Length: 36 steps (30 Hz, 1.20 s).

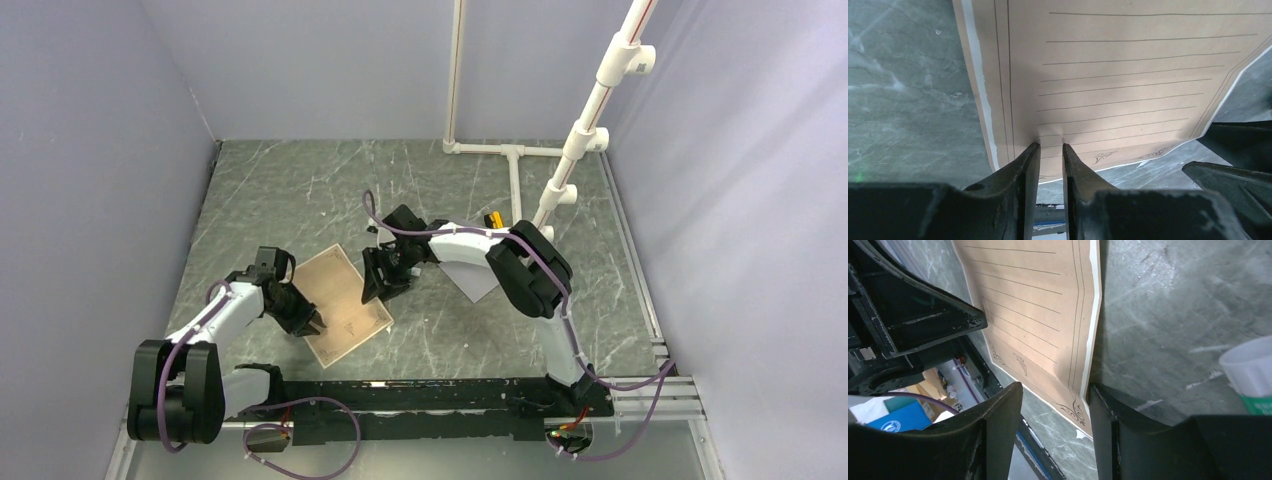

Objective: Place the letter into the envelope and seal it

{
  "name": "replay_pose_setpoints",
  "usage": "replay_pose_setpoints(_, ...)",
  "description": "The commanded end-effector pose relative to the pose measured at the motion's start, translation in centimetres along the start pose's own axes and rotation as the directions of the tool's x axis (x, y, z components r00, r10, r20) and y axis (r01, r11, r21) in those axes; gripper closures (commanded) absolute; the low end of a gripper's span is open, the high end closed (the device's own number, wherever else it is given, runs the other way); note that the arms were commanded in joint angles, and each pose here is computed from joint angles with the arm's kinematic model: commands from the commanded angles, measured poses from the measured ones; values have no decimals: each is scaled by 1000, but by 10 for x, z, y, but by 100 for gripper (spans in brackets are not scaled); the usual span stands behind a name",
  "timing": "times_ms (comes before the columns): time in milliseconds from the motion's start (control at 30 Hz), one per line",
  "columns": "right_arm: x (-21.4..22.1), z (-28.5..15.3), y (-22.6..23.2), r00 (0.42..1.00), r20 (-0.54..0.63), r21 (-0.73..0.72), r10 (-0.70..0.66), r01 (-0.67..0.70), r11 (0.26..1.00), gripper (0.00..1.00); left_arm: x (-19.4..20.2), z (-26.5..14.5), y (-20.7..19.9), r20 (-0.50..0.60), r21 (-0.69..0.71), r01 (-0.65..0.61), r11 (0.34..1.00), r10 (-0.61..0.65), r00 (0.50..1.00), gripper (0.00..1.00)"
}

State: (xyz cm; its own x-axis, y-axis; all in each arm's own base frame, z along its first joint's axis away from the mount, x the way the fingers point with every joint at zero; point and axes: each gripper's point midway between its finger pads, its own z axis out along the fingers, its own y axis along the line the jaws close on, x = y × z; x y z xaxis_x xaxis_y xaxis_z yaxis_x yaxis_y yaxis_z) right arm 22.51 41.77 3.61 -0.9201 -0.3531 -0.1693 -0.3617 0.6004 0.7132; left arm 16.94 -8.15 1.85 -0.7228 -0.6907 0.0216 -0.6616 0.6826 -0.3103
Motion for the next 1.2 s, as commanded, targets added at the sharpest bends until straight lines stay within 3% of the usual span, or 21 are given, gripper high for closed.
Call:
replay_pose_setpoints(0, -4, 3, 25, 1000, -21, -127, -10, 7, 992, 46, -1, 2, 4, 12, -19, 23, 1000, -23, 1000, 72)
replay_pose_setpoints(167, -12, -5, 37, 1000, -1, -144, -2, 1, 990, 53, -3, 0, 3, 20, -20, 23, 1000, -22, 1000, 73)
replay_pose_setpoints(600, -24, -10, 44, 998, 61, -191, -9, 20, 981, 100, -11, -23, -23, 119, 148, -7, 989, -11, 993, 69)
replay_pose_setpoints(800, -27, -14, 49, 997, 74, -205, -37, 51, 977, 100, -12, -26, -18, 137, 125, 5, 992, -22, 990, 69)
replay_pose_setpoints(967, -40, -31, 46, 974, 133, -75, -181, 192, 978, 100, -35, -56, -50, 229, 189, -93, 978, 48, 972, 61)
replay_pose_setpoints(1067, -53, -55, 41, 933, 174, 79, -314, 304, 949, 100, -59, -91, -86, 329, 231, -236, 944, 152, 932, 51)
replay_pose_setpoints(1167, -66, -92, 50, 861, 206, 203, -465, 427, 881, 100, -90, -136, -118, 462, 211, -350, 912, 223, 859, 44)
